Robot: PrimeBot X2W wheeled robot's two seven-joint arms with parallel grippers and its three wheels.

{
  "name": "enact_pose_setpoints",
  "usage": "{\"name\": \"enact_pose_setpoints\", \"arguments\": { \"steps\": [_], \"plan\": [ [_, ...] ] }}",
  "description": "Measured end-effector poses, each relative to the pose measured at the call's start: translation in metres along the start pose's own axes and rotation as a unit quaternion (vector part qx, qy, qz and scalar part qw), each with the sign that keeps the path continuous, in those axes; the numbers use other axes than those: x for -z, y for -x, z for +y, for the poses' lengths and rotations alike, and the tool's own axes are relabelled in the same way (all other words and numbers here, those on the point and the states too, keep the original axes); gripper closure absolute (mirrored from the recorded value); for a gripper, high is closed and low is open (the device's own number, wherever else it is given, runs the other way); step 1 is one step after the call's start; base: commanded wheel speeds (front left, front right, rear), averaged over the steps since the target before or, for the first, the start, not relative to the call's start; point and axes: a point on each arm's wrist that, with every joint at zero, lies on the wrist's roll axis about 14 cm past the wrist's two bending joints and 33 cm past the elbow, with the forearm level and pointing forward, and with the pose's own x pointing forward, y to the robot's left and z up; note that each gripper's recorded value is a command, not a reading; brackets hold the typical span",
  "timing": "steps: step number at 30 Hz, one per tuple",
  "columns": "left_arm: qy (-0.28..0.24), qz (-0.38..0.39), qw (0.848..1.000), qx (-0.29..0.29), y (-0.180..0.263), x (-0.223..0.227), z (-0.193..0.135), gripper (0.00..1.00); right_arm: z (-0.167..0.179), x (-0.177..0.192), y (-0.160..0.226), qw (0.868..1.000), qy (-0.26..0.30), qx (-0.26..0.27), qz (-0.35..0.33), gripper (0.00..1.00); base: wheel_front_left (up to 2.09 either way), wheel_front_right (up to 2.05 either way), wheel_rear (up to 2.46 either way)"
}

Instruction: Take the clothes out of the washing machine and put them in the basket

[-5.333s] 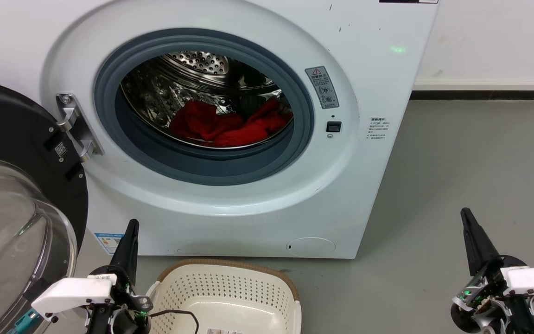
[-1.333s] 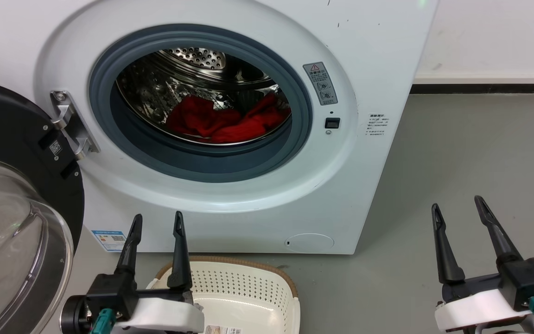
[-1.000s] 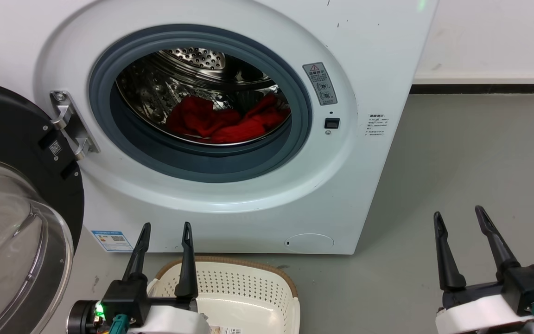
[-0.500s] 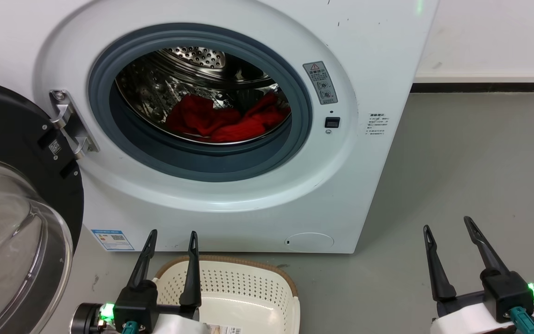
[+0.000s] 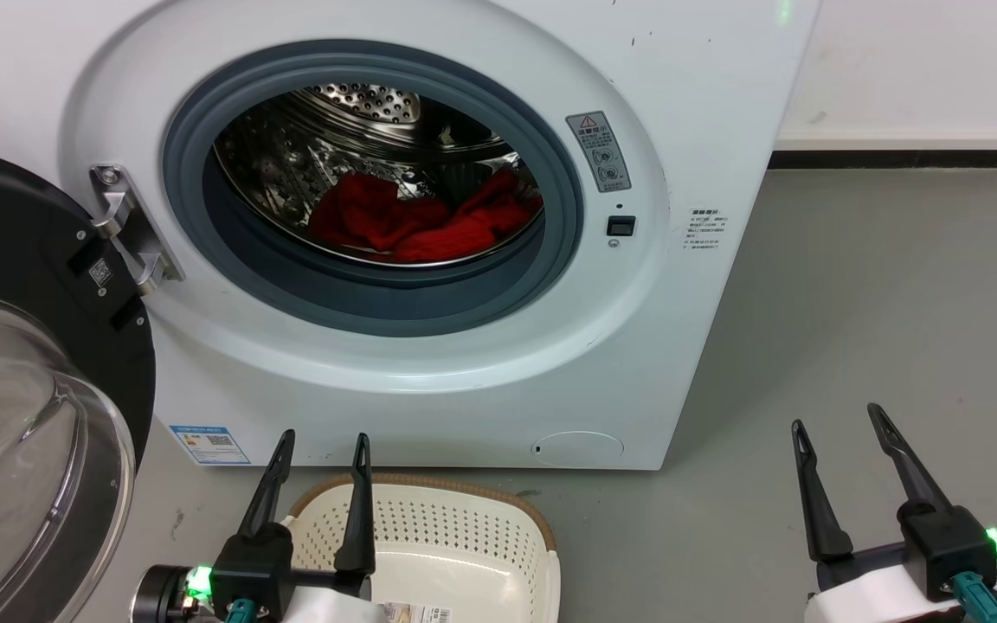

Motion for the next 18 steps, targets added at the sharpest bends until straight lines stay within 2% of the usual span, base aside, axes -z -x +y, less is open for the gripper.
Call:
{"name": "enact_pose_setpoints", "arguments": {
  "steps": [10,15,18],
  "plan": [
    [0.005,0.012,1.000,0.013,-0.014,0.010,-0.003,0.00,-0.009,0.007,-0.006,1.000,0.002,0.012,0.010,0.00,0.00,0.00,0.00],
    [0.008,0.015,0.999,0.046,-0.051,0.020,-0.007,0.00,-0.022,0.009,-0.022,1.000,-0.001,0.029,0.006,0.00,0.00,0.00,0.00],
    [-0.008,0.017,0.997,0.077,-0.083,0.030,-0.008,0.00,-0.031,0.016,-0.027,0.999,-0.008,0.041,0.013,0.00,0.00,0.00,0.00]
  ]
}}
